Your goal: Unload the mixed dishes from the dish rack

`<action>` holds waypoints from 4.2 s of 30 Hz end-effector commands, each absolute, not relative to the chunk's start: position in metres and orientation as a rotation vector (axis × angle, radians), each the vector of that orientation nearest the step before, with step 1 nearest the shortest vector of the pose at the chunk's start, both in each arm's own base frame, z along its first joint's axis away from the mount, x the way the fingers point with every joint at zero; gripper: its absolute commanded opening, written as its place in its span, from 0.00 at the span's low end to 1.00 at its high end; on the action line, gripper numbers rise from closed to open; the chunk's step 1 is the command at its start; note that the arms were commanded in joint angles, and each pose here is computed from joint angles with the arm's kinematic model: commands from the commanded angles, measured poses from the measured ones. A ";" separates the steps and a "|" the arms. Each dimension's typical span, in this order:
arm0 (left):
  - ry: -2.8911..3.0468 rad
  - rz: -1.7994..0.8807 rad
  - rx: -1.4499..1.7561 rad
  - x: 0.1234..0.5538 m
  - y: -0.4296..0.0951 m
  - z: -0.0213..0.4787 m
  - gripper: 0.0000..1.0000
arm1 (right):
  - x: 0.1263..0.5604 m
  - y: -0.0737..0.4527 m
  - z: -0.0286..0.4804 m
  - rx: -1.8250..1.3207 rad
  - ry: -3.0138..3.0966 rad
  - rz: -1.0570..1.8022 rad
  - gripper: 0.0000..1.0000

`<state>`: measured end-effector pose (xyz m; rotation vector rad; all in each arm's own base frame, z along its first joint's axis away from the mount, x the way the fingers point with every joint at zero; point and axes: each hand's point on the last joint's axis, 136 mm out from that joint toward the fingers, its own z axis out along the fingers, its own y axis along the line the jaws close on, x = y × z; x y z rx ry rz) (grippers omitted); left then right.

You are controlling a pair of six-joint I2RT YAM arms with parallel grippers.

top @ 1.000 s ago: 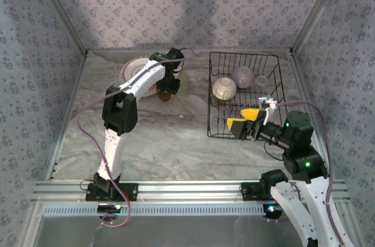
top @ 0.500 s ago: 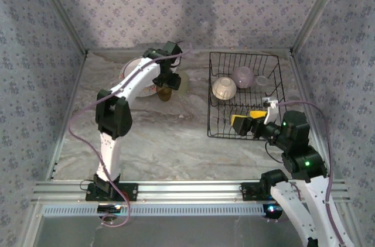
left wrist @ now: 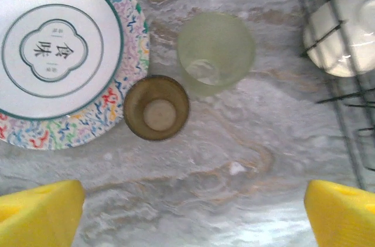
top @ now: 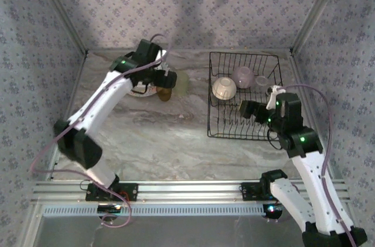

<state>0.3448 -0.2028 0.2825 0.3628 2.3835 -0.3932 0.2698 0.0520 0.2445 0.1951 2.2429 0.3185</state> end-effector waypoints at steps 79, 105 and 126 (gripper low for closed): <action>1.831 -0.984 0.558 0.198 -0.197 0.344 0.99 | 0.463 -0.029 0.139 0.393 2.580 -0.044 0.52; 1.876 -1.026 0.557 0.202 -0.205 0.336 0.99 | 0.375 0.071 0.257 0.045 2.268 0.235 0.49; 1.926 -1.195 0.346 0.224 -0.217 0.312 0.99 | 0.316 0.168 0.303 -0.252 1.889 0.880 0.48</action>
